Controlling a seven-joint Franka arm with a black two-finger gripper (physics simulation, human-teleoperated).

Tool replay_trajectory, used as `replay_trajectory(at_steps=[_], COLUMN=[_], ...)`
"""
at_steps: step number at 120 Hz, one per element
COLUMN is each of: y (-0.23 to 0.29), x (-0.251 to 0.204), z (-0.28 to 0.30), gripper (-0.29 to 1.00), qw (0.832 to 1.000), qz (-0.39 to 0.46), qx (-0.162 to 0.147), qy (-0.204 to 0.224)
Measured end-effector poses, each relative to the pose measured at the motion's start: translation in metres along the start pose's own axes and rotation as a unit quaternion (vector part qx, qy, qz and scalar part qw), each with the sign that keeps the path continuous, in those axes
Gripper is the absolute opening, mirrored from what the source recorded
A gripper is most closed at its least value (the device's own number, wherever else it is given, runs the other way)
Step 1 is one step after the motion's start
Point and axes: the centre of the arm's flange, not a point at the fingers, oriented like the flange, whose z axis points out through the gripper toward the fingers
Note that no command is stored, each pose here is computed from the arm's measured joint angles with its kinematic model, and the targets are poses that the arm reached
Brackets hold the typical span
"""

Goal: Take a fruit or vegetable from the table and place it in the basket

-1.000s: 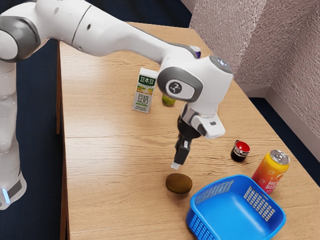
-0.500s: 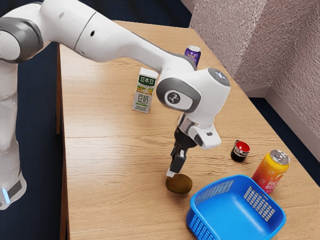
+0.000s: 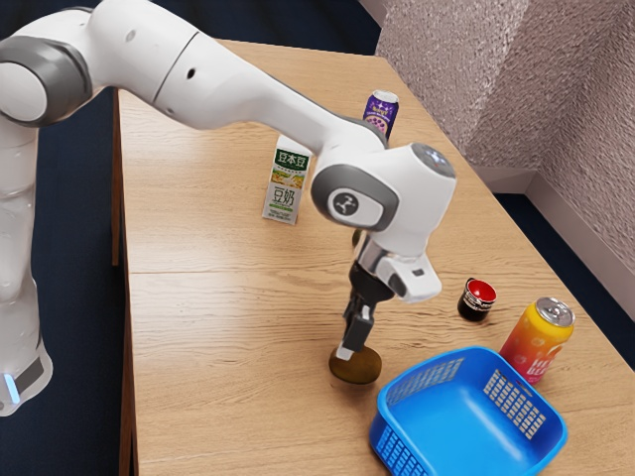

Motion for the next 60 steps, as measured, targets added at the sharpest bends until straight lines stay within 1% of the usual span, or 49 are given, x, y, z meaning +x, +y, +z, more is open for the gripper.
replay_trajectory(at_steps=[12,33,60], y=[0.000,-0.003,-0.004], x=[0.003,0.013,0.020], z=[0.001,0.024,0.032], gripper=[0.70,0.70,0.70], qw=[1.000,1.000,1.000], qz=[0.001,0.004,0.008], qx=[-0.007,-0.020,-0.026], qy=[0.005,-0.005,-0.003])
